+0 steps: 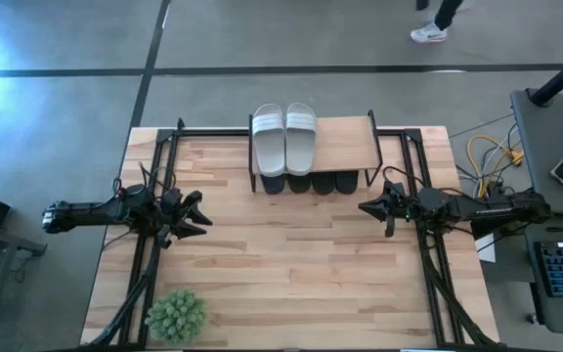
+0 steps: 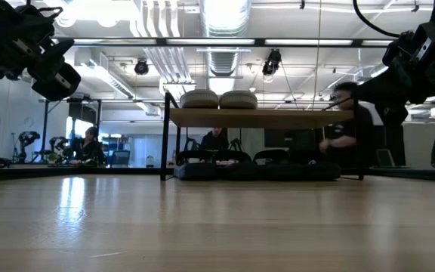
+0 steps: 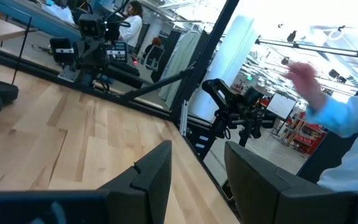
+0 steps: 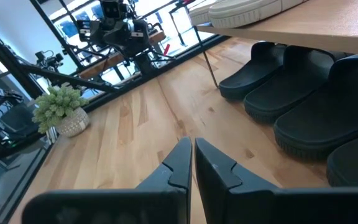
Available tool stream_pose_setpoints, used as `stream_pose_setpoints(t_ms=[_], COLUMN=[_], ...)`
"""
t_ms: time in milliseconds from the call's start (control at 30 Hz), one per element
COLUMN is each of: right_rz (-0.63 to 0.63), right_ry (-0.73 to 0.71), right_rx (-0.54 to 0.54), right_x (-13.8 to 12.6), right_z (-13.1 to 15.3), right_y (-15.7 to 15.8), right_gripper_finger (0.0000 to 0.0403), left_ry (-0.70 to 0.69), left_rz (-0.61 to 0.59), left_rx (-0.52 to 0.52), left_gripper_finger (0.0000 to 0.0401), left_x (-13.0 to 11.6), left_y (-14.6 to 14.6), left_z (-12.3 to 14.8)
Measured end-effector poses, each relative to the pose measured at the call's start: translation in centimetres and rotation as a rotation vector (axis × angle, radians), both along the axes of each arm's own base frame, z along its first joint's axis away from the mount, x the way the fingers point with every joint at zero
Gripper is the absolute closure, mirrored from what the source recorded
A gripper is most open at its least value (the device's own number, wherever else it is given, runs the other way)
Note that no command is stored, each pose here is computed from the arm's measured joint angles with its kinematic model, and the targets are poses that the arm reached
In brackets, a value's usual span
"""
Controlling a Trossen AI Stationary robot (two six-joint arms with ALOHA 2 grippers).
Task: Pick and place slides into the shelf
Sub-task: Return to Home Position
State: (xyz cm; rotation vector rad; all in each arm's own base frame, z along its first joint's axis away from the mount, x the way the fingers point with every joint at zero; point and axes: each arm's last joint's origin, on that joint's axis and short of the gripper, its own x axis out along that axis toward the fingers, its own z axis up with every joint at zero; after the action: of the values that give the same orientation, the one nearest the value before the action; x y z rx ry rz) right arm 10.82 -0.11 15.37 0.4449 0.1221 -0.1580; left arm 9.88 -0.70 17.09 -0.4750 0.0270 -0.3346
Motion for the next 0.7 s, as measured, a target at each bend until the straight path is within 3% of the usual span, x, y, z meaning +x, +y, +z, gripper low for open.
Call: stream_pose_setpoints(t_ms=[300, 500, 700], right_rz=[0.0, 0.0, 0.0], right_ry=[0.0, -0.002, -0.002], right_rx=[0.0, 0.0, 0.0], right_x=[0.0, 0.0, 0.0], right_z=[0.0, 0.01, 0.02], right_y=[0.0, 0.0, 0.0], right_gripper_finger=[0.039, 0.039, 0.039], left_ry=[0.003, -0.041, 0.009], left_rz=[0.01, 0.116, 0.28], left_rx=[0.017, 0.278, 0.458], left_gripper_finger=[0.0267, 0.0267, 0.0267], left_x=[0.02, 0.23, 0.31], left_y=[0.03, 0.3, 0.8], left_z=[-0.09, -0.35, -0.92])
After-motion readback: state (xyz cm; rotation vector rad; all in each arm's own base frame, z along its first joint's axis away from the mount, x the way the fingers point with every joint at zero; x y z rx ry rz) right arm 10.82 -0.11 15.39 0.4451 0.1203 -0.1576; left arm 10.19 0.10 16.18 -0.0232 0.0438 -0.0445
